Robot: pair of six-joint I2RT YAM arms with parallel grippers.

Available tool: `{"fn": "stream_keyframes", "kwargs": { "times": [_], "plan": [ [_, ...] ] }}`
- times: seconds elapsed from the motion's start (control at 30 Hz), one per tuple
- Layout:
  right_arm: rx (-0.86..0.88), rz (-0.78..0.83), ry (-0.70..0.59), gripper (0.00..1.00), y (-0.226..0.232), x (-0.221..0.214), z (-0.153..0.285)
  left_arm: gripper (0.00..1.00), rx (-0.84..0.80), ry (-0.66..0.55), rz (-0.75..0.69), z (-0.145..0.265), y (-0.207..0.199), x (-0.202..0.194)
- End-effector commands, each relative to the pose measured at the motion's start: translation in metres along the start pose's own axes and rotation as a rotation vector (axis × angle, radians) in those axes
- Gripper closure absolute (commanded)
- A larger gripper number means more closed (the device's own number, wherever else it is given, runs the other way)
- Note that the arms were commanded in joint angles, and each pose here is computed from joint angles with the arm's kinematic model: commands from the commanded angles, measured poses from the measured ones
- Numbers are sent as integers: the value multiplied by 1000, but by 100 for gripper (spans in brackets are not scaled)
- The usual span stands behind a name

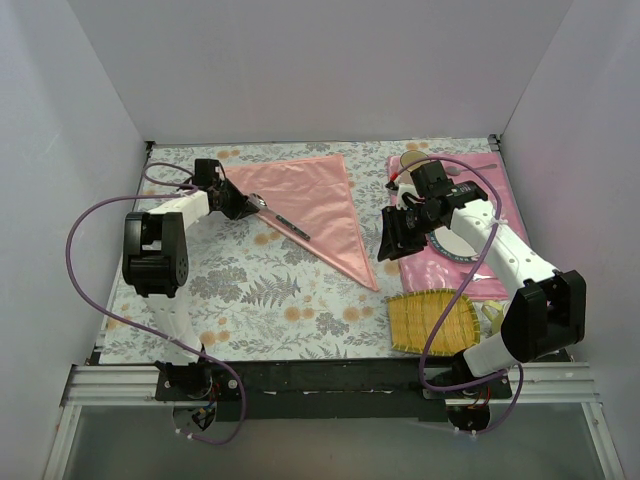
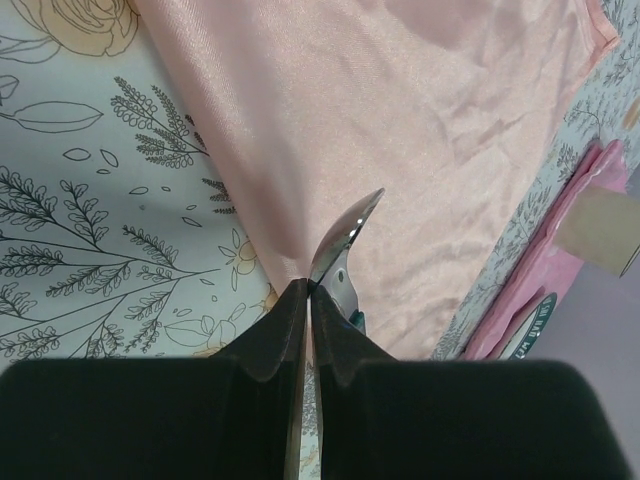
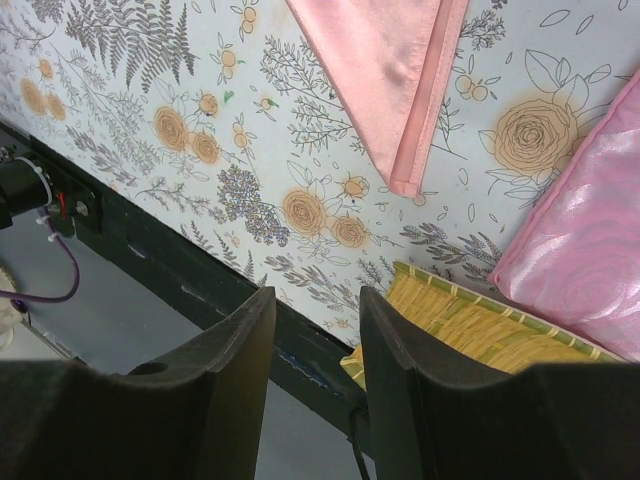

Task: Fold the napkin, place the utensils inside, and roll it up
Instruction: Place the utensil onto the napkin

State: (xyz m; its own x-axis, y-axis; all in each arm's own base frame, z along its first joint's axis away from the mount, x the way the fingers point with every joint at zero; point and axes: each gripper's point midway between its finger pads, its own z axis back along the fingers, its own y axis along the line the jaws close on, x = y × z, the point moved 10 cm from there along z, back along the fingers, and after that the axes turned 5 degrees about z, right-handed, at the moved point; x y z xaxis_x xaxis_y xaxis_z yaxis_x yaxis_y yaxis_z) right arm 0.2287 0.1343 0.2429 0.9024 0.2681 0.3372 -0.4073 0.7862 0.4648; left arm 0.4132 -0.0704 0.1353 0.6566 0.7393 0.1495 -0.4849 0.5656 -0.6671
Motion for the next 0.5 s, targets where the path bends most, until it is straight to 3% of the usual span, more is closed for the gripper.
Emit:
{"fn": "stream_keyframes", "kwargs": {
  "times": [0.0, 0.47],
  "plan": [
    [8, 9, -11, 53, 0, 2, 5, 100, -52, -27, -17, 6, -15, 11],
    [10, -1, -10, 53, -4, 2, 4, 100, -16, 1, 4, -5, -10, 16]
  ]
}}
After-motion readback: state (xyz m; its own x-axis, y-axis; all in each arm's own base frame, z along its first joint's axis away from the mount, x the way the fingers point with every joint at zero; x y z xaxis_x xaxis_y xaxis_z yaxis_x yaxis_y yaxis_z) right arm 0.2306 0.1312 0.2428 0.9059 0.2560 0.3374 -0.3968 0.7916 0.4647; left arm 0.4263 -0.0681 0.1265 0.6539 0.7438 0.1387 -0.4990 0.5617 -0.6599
